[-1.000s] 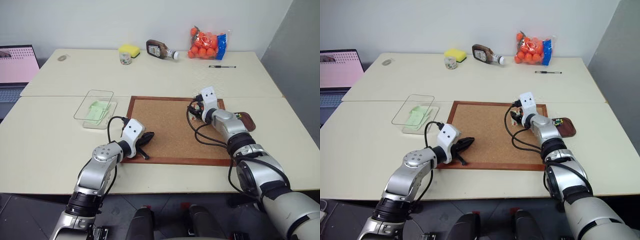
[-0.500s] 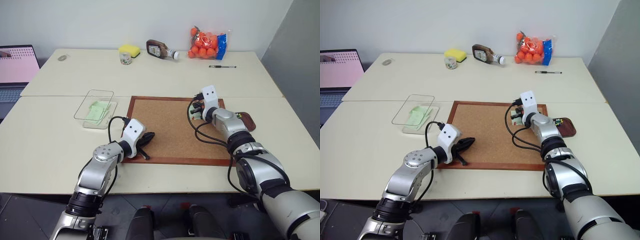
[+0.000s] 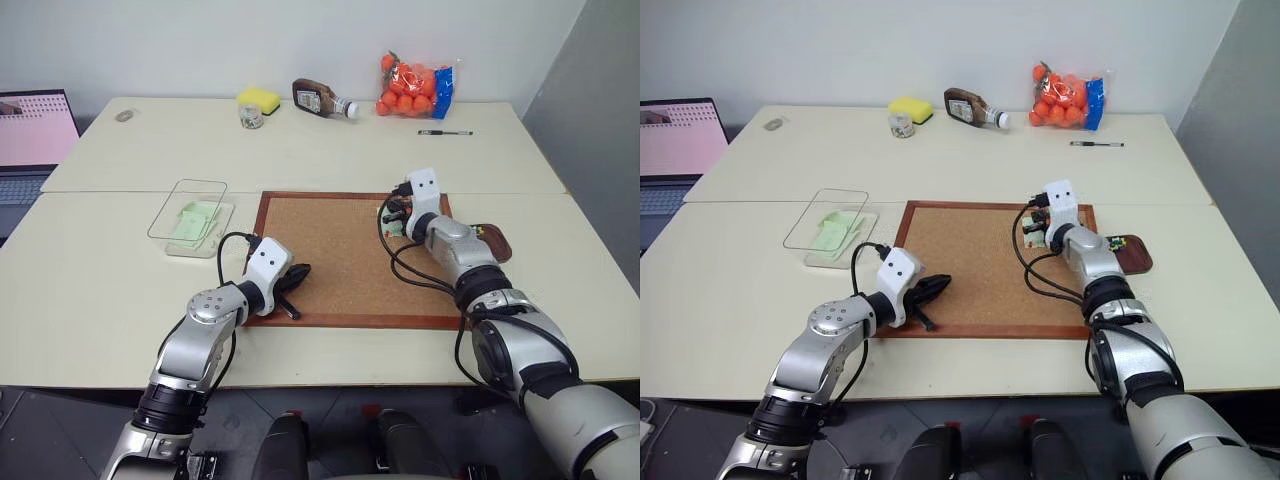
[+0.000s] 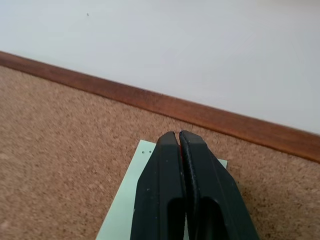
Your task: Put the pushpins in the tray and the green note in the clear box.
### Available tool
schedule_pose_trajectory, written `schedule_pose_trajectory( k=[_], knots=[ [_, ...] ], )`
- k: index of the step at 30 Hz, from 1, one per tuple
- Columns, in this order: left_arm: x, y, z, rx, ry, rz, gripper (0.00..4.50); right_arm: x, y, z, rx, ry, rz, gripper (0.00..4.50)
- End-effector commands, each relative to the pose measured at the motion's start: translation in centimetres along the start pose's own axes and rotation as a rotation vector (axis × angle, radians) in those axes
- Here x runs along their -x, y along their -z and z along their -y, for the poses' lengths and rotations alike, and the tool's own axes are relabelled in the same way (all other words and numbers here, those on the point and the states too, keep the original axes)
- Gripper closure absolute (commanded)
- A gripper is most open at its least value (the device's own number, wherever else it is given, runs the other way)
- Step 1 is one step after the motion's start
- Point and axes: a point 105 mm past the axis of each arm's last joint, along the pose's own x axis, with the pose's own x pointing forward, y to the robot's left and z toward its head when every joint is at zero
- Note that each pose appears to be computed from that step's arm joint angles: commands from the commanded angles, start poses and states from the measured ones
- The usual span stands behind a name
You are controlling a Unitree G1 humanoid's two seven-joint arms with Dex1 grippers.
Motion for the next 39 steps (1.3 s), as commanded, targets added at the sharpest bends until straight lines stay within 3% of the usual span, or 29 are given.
schedule_pose_trajectory(
  k=[1,9,15,23,34,38,39],
  knots=[
    [-0.1,1.2,1.1,0.0,0.044,-0.049,4.5,0.1,-3.1,-0.1,-0.025,-0.012,0.111,4.49],
    [0.0,1.5,1.3,-0.008,0.06,-0.063,4.5,0.9,-4.2,0.2,-0.035,-0.001,0.164,4.49],
    [0.6,1.4,1.6,-0.023,0.095,-0.05,4.5,5.6,-5.3,4.9,-0.038,0.152,0.223,4.49],
    [0.5,1.3,1.3,-0.062,0.111,-0.043,4.5,13.1,-0.6,8.7,0.042,0.376,0.062,4.49],
    [0.4,1.2,0.0,-0.103,0.109,-0.046,4.5,13.6,1.3,9.8,-0.004,0.427,-0.008,4.49],
    [0.5,1.2,-0.3,-0.108,0.103,-0.048,4.5,13.7,1.9,10.4,-0.003,0.457,-0.027,3.99],
    [0.5,1.2,-0.4,-0.108,0.102,-0.048,4.5,13.7,2.0,10.5,-0.004,0.461,-0.029,3.65]
  ],
)
